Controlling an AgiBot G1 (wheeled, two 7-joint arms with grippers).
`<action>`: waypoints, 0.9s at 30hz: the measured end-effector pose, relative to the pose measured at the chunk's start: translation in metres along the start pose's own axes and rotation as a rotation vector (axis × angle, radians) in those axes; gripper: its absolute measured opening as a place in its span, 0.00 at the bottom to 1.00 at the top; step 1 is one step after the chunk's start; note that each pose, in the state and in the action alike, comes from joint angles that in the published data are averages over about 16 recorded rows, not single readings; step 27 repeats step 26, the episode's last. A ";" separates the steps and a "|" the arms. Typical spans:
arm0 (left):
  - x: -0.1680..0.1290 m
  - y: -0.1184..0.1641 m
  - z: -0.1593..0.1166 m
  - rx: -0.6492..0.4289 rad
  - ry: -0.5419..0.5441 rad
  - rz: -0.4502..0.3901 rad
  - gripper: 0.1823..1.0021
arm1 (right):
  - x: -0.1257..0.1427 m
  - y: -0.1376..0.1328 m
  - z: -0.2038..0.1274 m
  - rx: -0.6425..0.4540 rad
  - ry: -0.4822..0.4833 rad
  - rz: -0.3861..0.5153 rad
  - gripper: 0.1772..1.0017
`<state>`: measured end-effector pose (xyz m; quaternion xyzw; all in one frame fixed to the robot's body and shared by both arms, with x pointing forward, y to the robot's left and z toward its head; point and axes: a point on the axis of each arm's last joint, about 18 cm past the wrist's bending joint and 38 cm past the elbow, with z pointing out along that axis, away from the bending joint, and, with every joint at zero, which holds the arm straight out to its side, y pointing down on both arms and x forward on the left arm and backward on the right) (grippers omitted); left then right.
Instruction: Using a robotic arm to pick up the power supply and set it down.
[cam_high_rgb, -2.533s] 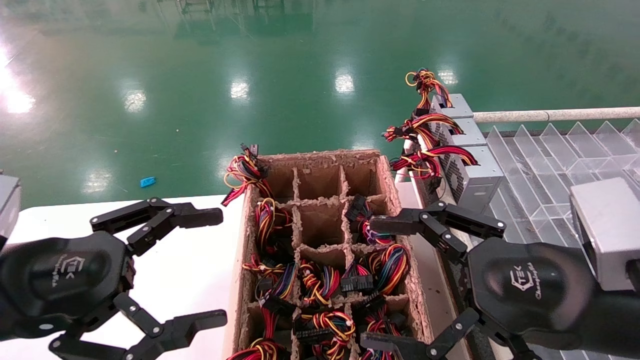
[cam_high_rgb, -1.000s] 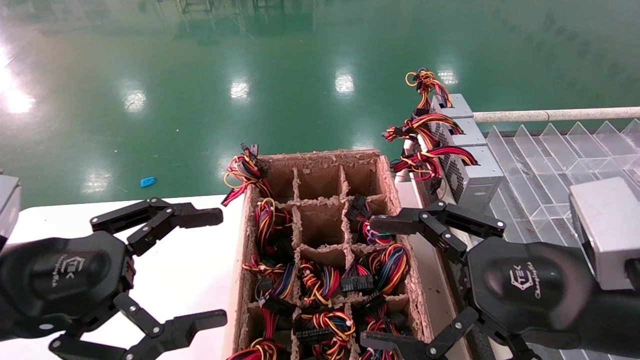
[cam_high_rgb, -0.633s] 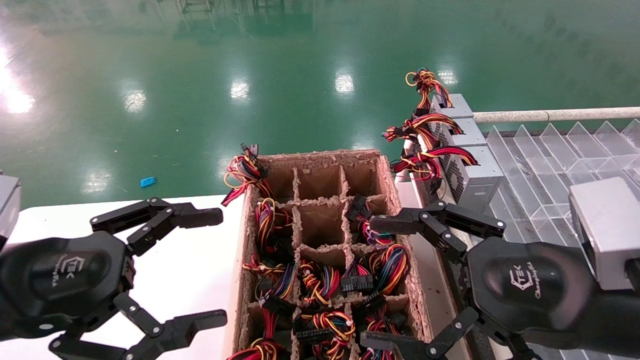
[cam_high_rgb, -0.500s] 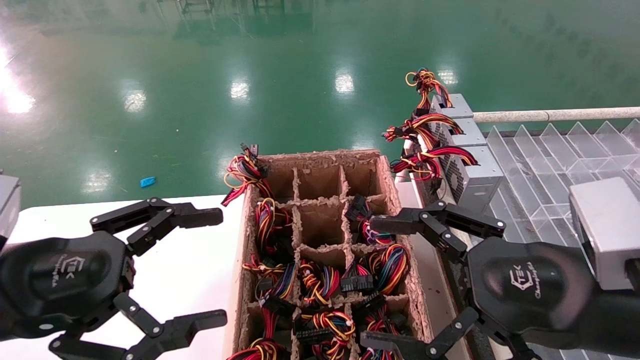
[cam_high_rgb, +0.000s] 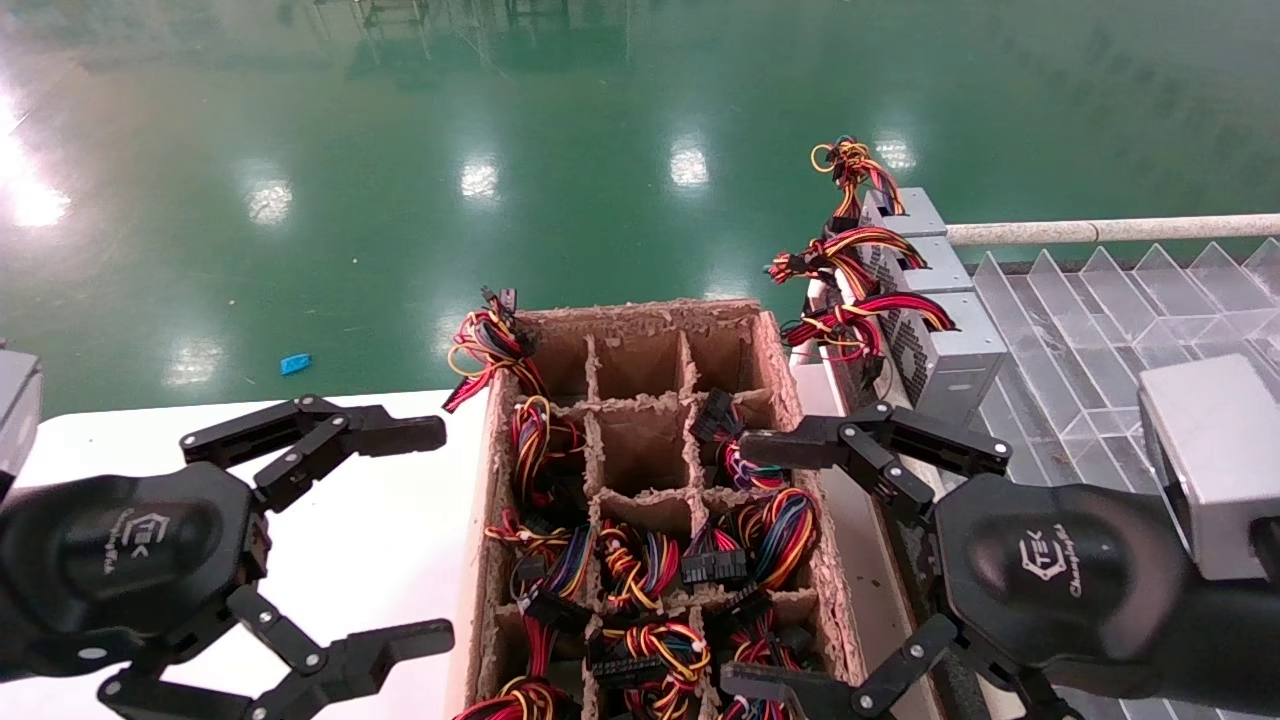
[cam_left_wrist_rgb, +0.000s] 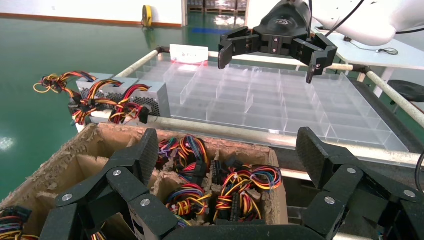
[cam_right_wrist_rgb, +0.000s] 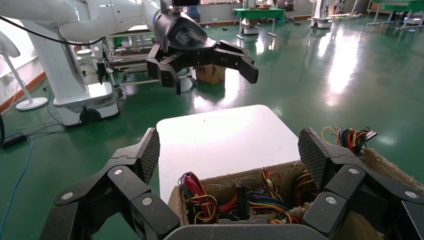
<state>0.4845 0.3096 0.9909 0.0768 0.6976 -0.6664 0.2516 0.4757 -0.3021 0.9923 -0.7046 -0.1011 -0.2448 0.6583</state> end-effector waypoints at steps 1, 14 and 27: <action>0.000 0.000 0.000 0.000 0.000 0.000 1.00 | 0.000 0.000 0.000 0.000 0.000 0.000 1.00; 0.000 0.000 0.000 0.000 0.000 0.000 1.00 | 0.000 0.000 0.000 0.000 0.000 0.000 1.00; 0.000 0.000 0.000 0.000 0.000 0.000 1.00 | 0.000 0.000 0.000 0.000 0.000 0.000 1.00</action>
